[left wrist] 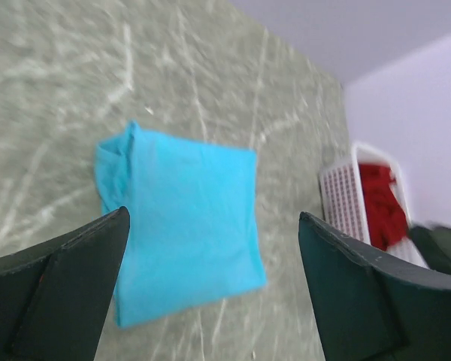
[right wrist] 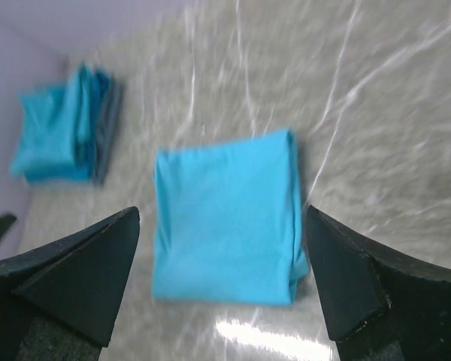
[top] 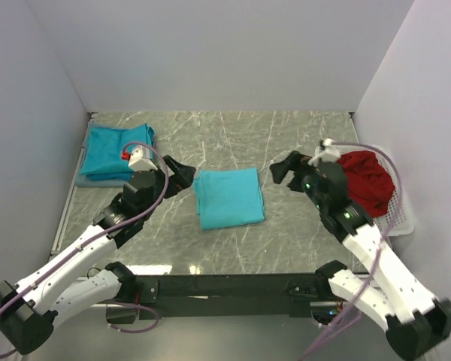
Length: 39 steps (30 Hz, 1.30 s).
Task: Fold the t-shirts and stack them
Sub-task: Neatly place the folded tshirt to the corner
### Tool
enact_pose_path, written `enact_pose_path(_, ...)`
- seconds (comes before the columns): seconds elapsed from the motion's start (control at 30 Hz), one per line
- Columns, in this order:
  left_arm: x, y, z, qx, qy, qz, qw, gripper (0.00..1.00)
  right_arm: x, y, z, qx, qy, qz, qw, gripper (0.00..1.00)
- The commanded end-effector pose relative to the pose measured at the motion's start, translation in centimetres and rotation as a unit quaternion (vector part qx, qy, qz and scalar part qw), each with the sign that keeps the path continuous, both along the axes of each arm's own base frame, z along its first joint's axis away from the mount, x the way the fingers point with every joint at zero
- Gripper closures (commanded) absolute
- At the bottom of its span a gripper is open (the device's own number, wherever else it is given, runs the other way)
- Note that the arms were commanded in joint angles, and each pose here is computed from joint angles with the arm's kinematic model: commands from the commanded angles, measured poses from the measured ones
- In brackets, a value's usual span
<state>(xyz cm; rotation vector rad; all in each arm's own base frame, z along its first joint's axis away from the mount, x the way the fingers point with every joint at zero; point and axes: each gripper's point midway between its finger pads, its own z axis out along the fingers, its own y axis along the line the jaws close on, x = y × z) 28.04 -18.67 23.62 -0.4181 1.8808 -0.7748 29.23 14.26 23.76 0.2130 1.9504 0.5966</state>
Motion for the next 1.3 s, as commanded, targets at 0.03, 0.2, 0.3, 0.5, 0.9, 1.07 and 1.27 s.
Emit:
enact_pose_path(0.03, 1.7, 2.8, -0.4, 0.051, -0.011, 0.077, 0.996, 0.01, -1.0, -5.3, 0.3, 0.025, -0.03, -0.144, 0.989, 0.03)
enact_pose_path(0.2, 3.0, 0.8, -3.4, 0.095, 0.026, 0.042, 0.994, 0.01, -2.6, -6.4, -0.7, 0.052, -0.047, -0.162, 0.984, 0.02)
enact_pose_path(0.3, 3.6, -0.5, -5.4, 0.111, 0.05, 0.017, 0.992, 0.01, -2.9, -6.6, -1.3, 0.05, -0.045, -0.161, 0.985, 0.02)
enact_pose_path(0.5, 4.2, -3.0, -10.3, 0.132, 0.109, -0.027, 0.985, 0.01, -2.9, -6.0, -3.2, 0.001, -0.01, -0.132, 0.991, 0.02)
enact_pose_path(0.9, 3.4, -5.4, -16.8, 0.135, 0.188, -0.081, 0.969, 0.03, -2.6, -5.6, -5.0, -0.047, 0.012, -0.107, 0.993, 0.02)
enact_pose_path(1.07, 3.3, -6.5, -18.6, 0.14, 0.213, -0.109, 0.961, 0.14, -2.7, -5.9, -5.4, -0.056, 0.014, -0.11, 0.992, 0.02)
enact_pose_path(1.27, 3.2, -7.3, -19.7, 0.136, 0.226, -0.122, 0.957, 0.35, -2.6, -6.0, -5.7, -0.063, 0.017, -0.112, 0.992, 0.03)
